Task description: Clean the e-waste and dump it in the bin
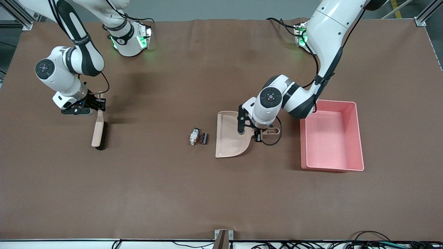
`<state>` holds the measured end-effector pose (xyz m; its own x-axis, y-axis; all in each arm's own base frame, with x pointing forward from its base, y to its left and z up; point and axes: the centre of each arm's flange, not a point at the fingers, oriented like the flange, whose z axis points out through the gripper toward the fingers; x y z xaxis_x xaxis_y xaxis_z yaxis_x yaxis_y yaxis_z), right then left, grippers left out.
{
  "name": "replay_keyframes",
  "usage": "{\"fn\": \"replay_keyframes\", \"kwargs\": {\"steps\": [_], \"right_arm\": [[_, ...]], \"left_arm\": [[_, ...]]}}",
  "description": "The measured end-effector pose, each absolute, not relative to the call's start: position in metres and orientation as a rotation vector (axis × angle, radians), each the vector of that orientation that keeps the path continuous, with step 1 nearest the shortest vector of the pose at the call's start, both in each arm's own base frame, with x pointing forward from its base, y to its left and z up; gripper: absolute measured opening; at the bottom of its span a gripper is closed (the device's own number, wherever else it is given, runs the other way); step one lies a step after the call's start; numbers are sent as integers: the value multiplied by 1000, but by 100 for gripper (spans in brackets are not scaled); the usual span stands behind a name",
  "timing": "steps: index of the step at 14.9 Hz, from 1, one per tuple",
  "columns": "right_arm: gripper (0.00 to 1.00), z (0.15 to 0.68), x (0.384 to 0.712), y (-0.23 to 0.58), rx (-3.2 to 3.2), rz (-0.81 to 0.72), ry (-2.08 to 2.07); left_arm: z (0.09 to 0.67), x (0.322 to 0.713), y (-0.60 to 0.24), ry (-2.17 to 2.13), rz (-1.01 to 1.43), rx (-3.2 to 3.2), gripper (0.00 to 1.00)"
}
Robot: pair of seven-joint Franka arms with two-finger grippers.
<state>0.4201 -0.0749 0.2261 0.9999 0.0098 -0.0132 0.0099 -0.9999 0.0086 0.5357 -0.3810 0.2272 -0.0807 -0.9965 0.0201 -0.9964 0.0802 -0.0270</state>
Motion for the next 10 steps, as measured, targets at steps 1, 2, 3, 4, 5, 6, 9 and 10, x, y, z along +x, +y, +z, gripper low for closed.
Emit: {"fn": "replay_keyframes", "kwargs": {"steps": [1, 2, 3, 4, 5, 6, 9, 10], "right_arm": [[26, 226, 420, -75, 3133, -20, 15], [26, 226, 420, -75, 3133, -21, 15], [26, 227, 421, -75, 3134, -29, 14], [26, 228, 422, -75, 3136, -49, 9], [26, 232, 425, -76, 3138, -69, -3], [26, 239, 429, -75, 3138, -81, -20], [26, 274, 449, -31, 3138, -63, -99], [26, 286, 452, 0, 3144, -36, -128]], "left_arm": [[227, 536, -381, 2306, -53, -2127, 33], [228, 536, -381, 2306, -54, -2127, 33], [228, 536, -382, 2307, -56, -2126, 33], [228, 536, -383, 2308, -56, -2125, 33], [228, 535, -384, 2310, -57, -2123, 33], [228, 535, -385, 2312, -57, -2121, 33], [228, 535, -386, 2312, -59, -2121, 33], [227, 535, -386, 2312, -59, -2121, 33]]}}
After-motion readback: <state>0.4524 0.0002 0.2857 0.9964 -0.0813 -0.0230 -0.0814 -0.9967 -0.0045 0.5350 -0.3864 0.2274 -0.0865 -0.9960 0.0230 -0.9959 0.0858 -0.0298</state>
